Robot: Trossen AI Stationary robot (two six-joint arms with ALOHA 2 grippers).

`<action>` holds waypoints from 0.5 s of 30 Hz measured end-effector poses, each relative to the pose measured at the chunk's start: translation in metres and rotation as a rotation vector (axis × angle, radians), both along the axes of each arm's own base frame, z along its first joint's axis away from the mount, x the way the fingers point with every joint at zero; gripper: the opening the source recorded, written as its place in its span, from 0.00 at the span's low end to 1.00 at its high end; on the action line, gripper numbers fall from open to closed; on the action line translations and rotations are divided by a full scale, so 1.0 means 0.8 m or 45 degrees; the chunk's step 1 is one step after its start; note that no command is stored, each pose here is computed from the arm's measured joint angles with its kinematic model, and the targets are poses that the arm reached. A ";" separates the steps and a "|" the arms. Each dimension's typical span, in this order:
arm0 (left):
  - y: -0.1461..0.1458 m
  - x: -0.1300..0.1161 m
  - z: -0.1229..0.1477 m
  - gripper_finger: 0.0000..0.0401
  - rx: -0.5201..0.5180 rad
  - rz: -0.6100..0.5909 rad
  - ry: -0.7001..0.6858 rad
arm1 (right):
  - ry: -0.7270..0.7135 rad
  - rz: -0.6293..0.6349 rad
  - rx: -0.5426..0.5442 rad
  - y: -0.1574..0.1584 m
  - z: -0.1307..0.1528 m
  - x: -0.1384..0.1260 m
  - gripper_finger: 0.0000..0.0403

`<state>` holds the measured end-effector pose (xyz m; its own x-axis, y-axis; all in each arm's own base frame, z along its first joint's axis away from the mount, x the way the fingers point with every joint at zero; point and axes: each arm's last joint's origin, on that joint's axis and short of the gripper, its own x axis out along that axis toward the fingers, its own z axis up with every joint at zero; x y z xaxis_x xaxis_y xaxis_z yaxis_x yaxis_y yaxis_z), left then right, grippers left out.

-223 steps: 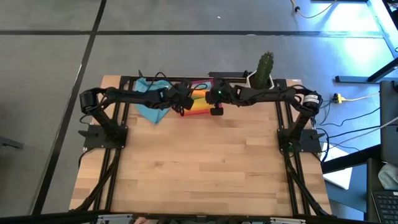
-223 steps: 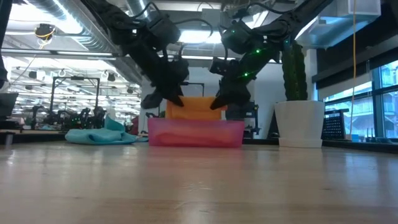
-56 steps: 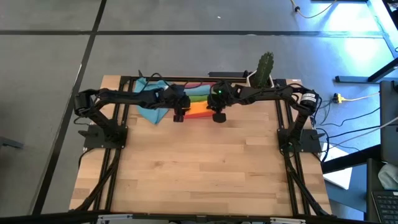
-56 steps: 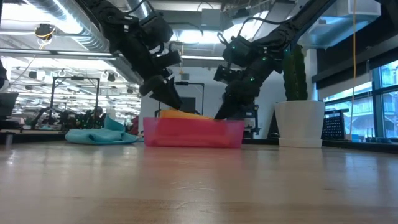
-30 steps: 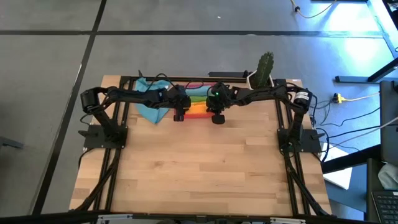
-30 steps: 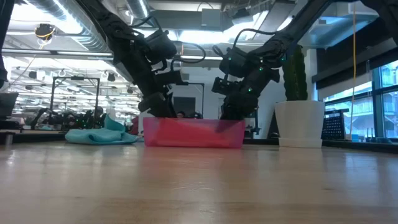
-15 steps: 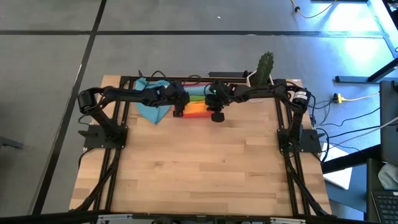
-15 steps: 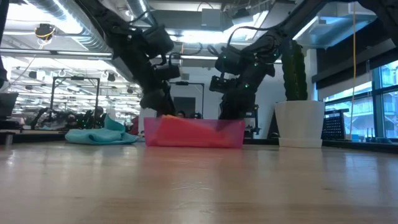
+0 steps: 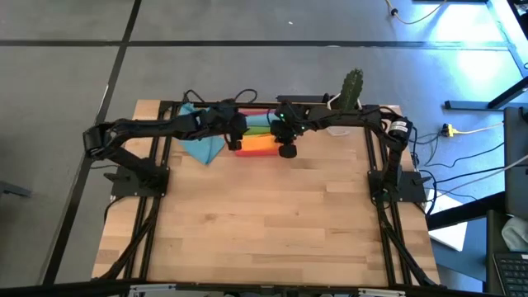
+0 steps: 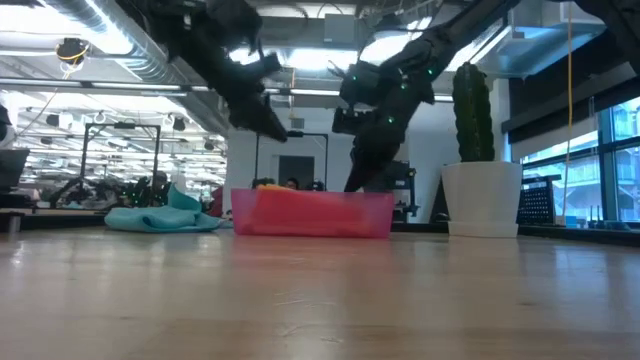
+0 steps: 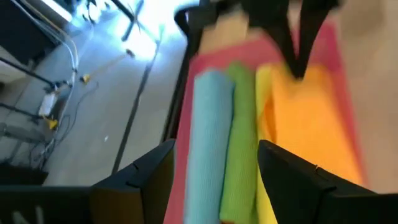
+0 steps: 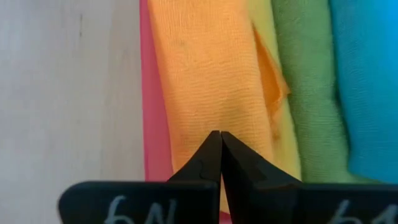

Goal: Roll microfiber towels into tight, uniform cylinder then place into a basket
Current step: Put the rolled orange towel into the red bin, then adjust the red bin

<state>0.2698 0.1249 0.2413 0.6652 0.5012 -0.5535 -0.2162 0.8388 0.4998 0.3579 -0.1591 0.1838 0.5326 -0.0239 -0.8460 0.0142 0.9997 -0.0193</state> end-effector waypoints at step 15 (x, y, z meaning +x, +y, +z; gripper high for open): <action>-0.053 -0.069 0.036 0.53 -0.125 -0.165 -0.527 | -0.091 0.178 0.096 0.042 0.043 -0.006 0.02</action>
<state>0.2144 0.0822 0.2697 0.8946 0.3572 -0.2685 -0.2710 0.9114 0.3096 0.3533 -0.1255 0.2180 0.5849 0.1163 -0.8027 -0.1262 0.9907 0.0515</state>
